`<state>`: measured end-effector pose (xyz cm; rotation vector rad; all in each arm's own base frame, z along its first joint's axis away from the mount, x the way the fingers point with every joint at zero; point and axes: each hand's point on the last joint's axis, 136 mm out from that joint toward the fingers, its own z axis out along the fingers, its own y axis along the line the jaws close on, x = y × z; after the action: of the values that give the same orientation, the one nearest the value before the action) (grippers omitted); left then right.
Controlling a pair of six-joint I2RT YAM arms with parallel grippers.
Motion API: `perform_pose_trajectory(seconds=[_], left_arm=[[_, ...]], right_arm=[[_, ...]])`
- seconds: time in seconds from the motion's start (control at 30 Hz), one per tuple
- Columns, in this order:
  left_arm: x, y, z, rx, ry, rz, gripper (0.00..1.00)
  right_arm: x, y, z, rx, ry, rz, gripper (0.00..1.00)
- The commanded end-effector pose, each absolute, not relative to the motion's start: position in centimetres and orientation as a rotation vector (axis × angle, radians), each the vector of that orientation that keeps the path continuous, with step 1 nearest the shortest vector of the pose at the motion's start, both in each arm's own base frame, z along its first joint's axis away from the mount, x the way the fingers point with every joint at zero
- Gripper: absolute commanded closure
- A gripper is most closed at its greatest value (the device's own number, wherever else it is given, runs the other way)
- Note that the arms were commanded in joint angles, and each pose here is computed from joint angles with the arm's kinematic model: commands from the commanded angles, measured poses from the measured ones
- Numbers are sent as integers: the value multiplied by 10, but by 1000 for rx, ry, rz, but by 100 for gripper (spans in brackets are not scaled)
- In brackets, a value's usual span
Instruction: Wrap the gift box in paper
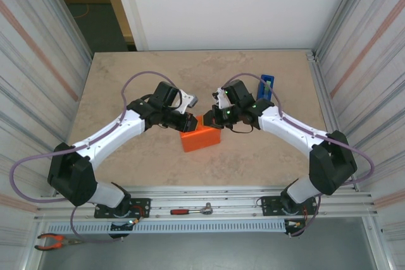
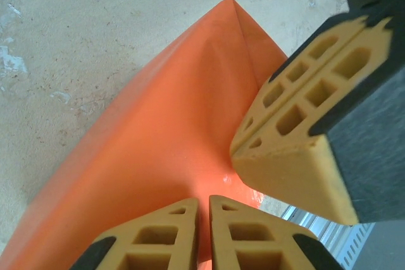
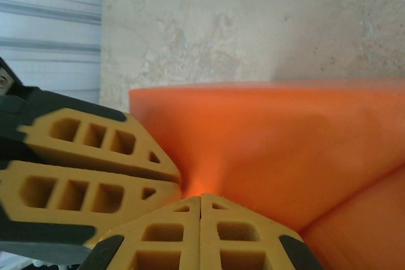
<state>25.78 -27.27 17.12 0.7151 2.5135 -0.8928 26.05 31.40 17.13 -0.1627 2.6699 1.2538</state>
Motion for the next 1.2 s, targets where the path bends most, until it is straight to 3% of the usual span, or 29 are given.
perform_pose_trajectory(seconds=[0.0,0.2,0.33,0.57,1.0,1.17], left_arm=[[250,-266,154,726,2606,-856,87],[265,-273,200,683,2506,-961,79],[263,-277,210,701,2492,-997,79],[253,-278,193,719,2528,-1020,85],[244,-278,162,783,2562,-965,86],[242,-272,144,811,2586,-886,87]], right_arm=[[254,309,166,-163,2679,1229,100],[253,305,158,-154,2693,1206,100],[254,304,156,-150,2694,1201,100],[253,303,155,-141,2697,1199,100],[254,302,153,-115,2704,1201,100],[276,302,194,-93,2601,1289,100]])
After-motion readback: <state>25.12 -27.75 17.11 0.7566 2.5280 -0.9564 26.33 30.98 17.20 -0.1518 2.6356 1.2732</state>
